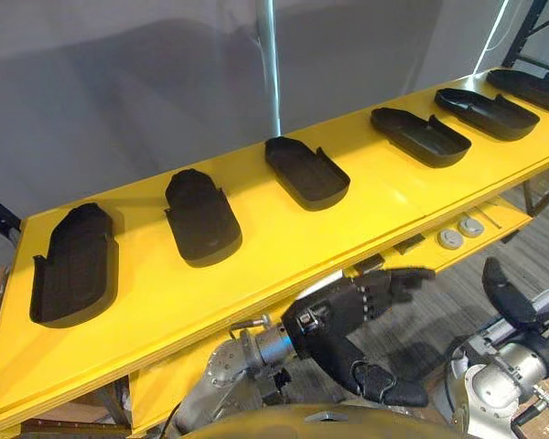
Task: Walk over and take three plastic housings, then place them on the shelf
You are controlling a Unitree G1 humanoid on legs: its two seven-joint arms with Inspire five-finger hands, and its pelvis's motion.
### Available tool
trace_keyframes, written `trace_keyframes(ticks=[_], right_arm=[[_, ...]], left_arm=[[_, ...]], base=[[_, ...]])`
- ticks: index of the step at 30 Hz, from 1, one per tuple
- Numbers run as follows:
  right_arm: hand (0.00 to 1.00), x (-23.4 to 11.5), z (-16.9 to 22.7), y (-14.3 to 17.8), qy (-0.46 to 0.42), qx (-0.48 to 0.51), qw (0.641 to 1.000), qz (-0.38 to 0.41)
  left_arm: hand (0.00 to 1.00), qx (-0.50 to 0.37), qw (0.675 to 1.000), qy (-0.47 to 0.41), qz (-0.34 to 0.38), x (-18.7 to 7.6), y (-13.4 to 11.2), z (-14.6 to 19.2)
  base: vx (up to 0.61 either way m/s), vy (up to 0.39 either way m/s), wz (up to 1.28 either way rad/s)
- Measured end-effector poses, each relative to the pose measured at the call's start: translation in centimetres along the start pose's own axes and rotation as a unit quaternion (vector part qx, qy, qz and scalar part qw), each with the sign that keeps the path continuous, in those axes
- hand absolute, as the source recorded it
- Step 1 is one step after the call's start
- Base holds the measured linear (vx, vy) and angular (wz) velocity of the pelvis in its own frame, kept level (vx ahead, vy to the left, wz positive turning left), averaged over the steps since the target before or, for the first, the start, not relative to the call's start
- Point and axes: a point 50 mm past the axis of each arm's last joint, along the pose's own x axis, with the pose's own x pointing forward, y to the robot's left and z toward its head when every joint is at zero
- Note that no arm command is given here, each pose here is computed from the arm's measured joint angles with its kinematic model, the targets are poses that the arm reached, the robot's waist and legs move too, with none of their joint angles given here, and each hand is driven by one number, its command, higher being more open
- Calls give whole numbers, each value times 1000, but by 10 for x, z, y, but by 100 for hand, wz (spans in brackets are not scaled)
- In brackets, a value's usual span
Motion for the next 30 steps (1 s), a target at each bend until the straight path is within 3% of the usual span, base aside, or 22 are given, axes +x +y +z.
trace_keyframes(ticks=[7, 9, 12, 13, 17, 21, 22, 24, 27, 30], right_arm=[[100, -15, -53, -2, 115, -75, 990, 30], [100, -21, -68, -4, 151, -96, 983, 42], [100, -30, -86, -7, 204, -116, 969, 70], [100, -38, -99, -9, 247, -116, 958, 88], [100, -65, -130, -11, 343, -124, 921, 135], [100, -99, -153, -7, 425, -119, 876, 196], [100, -103, -155, -5, 432, -116, 871, 205], [100, -112, -161, 1, 456, -107, 854, 228], [100, -115, -165, 4, 469, -94, 847, 232], [100, -115, -167, 8, 472, -89, 843, 240]], left_arm=[[100, -97, 987, 127, -6, -8, 4, -48], [100, -112, 982, 147, 33, -13, 11, -57], [100, -116, 968, 161, 151, -26, 35, -69], [100, -98, 949, 176, 242, -42, 54, -75], [100, -71, 878, 216, 422, -84, 69, -97], [100, -21, 752, 208, 625, -141, 84, -101], [100, -12, 734, 202, 649, -148, 85, -99], [100, 26, 666, 186, 722, -174, 85, -93], [100, 40, 612, 199, 764, -190, 80, -99], [100, 39, 578, 222, 784, -197, 72, -109]], base=[[-6, 0, 2], [10, 6, 2], [12, 4, 12], [-3, -8, 24], [-11, -14, 32], [9, 0, 45], [28, 17, 36], [39, 31, 40], [55, 41, 28], [64, 39, 20]])
